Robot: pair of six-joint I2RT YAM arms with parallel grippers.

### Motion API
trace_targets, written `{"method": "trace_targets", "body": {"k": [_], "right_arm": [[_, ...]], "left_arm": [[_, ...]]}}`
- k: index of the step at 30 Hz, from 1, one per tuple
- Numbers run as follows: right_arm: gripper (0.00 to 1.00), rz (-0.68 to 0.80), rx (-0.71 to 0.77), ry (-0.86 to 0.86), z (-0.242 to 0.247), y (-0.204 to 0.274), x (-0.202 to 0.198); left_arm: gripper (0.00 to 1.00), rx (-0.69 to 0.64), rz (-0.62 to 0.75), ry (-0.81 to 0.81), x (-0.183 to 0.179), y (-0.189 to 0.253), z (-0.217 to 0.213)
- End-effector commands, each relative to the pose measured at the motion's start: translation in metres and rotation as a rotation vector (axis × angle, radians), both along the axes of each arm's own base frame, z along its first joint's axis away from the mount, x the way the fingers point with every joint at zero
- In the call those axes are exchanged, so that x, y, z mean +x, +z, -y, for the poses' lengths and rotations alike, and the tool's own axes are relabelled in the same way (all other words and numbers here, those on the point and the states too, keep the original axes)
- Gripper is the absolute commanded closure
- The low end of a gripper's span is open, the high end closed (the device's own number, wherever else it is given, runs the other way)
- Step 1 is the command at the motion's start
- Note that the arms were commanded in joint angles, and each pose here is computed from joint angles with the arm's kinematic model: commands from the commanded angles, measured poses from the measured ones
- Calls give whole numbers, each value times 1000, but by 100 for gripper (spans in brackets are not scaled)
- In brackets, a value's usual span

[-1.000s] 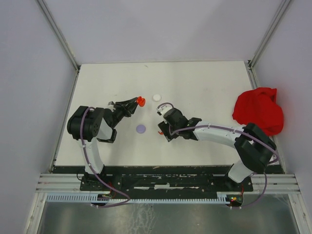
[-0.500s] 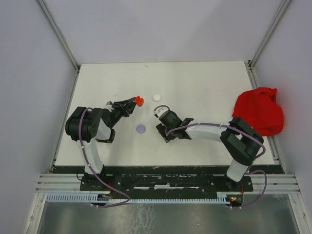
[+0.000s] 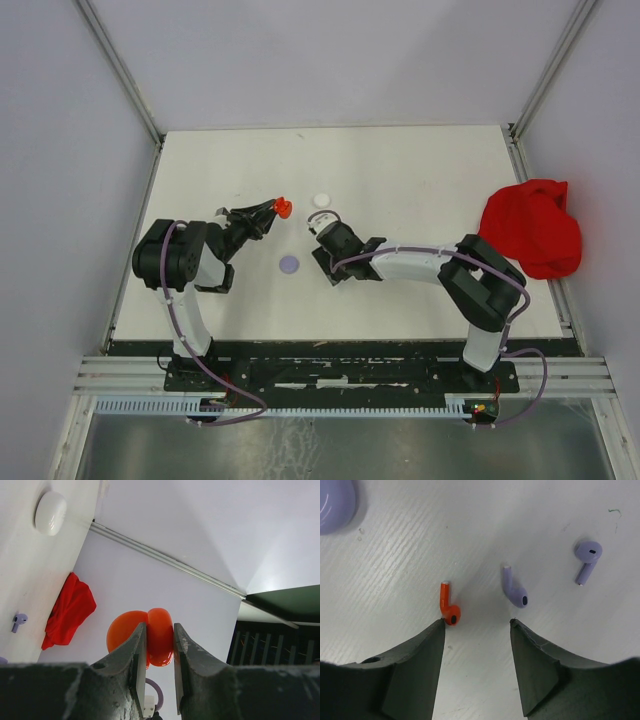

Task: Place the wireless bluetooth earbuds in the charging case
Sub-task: Pick up the earbud from the center of the board.

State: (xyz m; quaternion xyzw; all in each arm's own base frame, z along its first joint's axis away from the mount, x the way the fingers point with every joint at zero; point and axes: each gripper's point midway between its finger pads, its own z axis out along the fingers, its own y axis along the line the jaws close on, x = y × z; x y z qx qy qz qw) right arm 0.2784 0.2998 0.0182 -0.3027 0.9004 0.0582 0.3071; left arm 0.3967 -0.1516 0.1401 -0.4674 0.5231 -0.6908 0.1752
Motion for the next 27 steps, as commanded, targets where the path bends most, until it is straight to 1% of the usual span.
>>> {"method": "trace_targets", "body": {"k": [1, 11, 18, 27], "right_arm": [[37, 63, -17, -39, -3, 5, 17], [37, 150, -68, -92, 3, 18, 43], [37, 160, -76, -103, 4, 18, 60], [36, 214, 14, -54, -9, 56, 65]], "left_arm": [[97, 17, 254, -12, -13, 49, -1], [97, 20, 244, -9, -12, 45, -3], [97, 24, 241, -7, -11, 43, -3], [97, 29, 238, 0, -12, 41, -6]]}}
